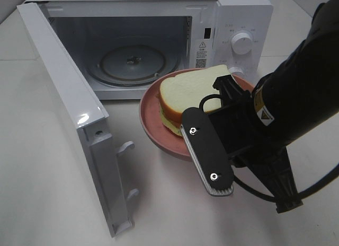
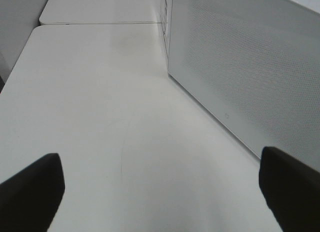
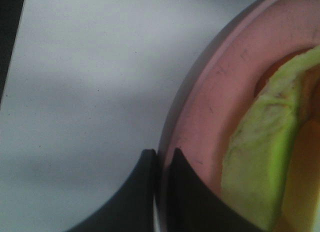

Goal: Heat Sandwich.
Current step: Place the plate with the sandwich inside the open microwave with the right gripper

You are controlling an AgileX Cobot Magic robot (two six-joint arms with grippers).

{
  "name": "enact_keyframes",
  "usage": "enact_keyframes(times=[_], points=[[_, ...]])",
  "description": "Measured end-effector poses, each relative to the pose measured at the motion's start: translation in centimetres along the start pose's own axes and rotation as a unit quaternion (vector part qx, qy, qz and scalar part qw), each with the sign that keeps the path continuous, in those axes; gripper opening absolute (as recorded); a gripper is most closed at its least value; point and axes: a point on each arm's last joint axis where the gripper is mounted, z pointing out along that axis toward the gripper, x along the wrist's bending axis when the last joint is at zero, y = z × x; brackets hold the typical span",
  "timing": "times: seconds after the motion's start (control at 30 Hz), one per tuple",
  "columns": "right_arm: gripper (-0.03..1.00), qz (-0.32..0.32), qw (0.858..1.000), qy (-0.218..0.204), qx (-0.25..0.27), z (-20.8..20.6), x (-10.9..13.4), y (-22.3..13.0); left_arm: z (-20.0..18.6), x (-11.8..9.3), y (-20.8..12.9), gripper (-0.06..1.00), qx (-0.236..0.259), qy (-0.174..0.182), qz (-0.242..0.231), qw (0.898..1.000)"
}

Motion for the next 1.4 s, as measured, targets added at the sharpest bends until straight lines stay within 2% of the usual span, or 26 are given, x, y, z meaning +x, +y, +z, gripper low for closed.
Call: enact_keyframes(times=[0.27, 0.6, 0.77, 0.9, 1.07, 1.4], points=[[0.05, -0.043, 0.997, 0.020, -0.059, 0.3, -0.6, -1.2, 0.0, 0.0, 0.0, 0.99, 0.000, 0.000, 0.000, 1.000], [0.05, -0.086, 0.992, 0.006, -0.090, 0.4, -1.3, -2.2, 0.0, 0.0, 0.0, 0.99, 0.000, 0.000, 0.000, 1.000], [0.05, -0.091, 0.991, 0.002, -0.098, 0.4, -1.4, -2.1, 0.0, 0.0, 0.0, 0.99, 0.000, 0.000, 0.000, 1.000], [0.05, -0.088, 0.991, -0.021, -0.100, 0.4, -1.8, -2.0, 0.0, 0.0, 0.0, 0.99, 0.000, 0.000, 0.000, 1.000], [0.04, -0.083, 0.991, -0.021, -0.103, 0.8, -2.2, -1.8, 0.0, 0.0, 0.0, 0.99, 0.000, 0.000, 0.000, 1.000], [0.04, -0.094, 0.989, -0.029, -0.115, 1.3, -4.3, -0.9, 0.0, 0.0, 0.0, 0.99, 0.000, 0.000, 0.000, 1.000]])
